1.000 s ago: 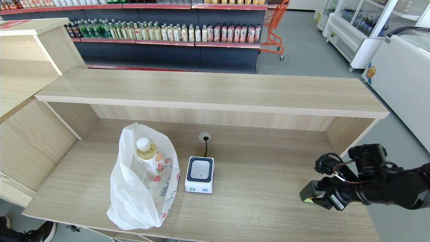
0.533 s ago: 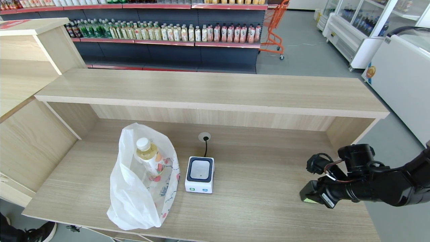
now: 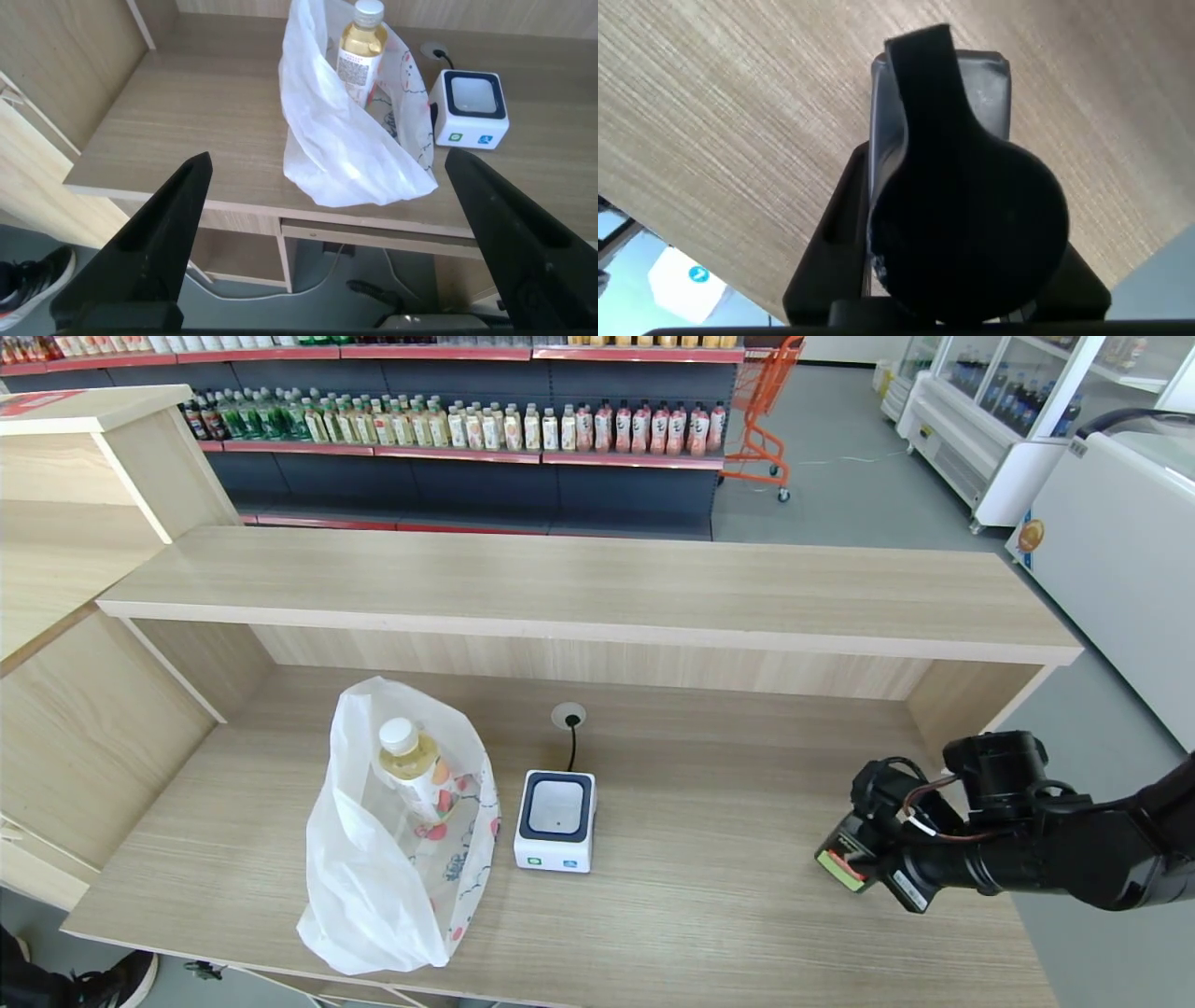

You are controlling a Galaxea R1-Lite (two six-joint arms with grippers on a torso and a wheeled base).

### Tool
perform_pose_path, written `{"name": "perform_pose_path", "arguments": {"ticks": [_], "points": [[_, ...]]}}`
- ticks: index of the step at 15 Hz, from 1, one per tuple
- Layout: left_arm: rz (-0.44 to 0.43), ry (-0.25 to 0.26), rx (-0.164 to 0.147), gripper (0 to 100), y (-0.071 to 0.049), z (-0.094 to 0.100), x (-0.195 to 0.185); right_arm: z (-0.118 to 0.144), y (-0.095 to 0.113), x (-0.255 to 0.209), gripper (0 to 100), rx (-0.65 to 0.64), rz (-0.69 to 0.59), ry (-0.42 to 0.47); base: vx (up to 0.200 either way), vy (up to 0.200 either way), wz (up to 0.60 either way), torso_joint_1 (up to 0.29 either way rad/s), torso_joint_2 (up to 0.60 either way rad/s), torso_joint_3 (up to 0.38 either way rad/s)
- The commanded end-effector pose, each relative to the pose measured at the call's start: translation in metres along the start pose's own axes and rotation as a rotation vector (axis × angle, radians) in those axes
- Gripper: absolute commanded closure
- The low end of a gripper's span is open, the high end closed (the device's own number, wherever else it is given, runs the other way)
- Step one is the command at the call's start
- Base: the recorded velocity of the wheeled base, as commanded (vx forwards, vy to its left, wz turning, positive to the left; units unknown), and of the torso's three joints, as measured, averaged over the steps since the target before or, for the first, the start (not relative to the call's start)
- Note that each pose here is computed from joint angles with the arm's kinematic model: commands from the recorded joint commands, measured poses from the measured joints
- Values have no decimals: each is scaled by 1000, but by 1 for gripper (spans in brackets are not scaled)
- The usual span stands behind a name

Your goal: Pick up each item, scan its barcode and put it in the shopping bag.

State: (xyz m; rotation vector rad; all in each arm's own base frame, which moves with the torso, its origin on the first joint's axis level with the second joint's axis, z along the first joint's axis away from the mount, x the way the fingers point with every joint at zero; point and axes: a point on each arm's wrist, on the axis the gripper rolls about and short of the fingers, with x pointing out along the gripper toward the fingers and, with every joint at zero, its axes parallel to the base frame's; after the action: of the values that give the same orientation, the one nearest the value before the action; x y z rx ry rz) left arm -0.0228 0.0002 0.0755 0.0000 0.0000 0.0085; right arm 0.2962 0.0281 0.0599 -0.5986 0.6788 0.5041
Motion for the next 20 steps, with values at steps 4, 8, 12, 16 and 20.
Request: {"name": "perform_pose_path", "arguments": {"ticks": [4,8,12,16,20], "points": [[-1,2,-2,0,0,0,0,-8,14,-106,100,-145,-275,-249,0,0,0,0,0,0],[-1,2,-2,0,0,0,0,5,44,-118,100,-899,-126,-532,0,0,0,0,0,0],[-1,2,-2,0,0,0,0,28,100,-105,100,-1635,-18,-804,0,0,0,0,0,0],[-2,2,-2,0,0,0,0,42,117,-97,100,-1875,-69,-877,0,0,0,0,0,0],[1,2,-2,0,0,0,0,72,158,-79,100,-2034,-149,-1160,0,0,0,0,0,0]]}}
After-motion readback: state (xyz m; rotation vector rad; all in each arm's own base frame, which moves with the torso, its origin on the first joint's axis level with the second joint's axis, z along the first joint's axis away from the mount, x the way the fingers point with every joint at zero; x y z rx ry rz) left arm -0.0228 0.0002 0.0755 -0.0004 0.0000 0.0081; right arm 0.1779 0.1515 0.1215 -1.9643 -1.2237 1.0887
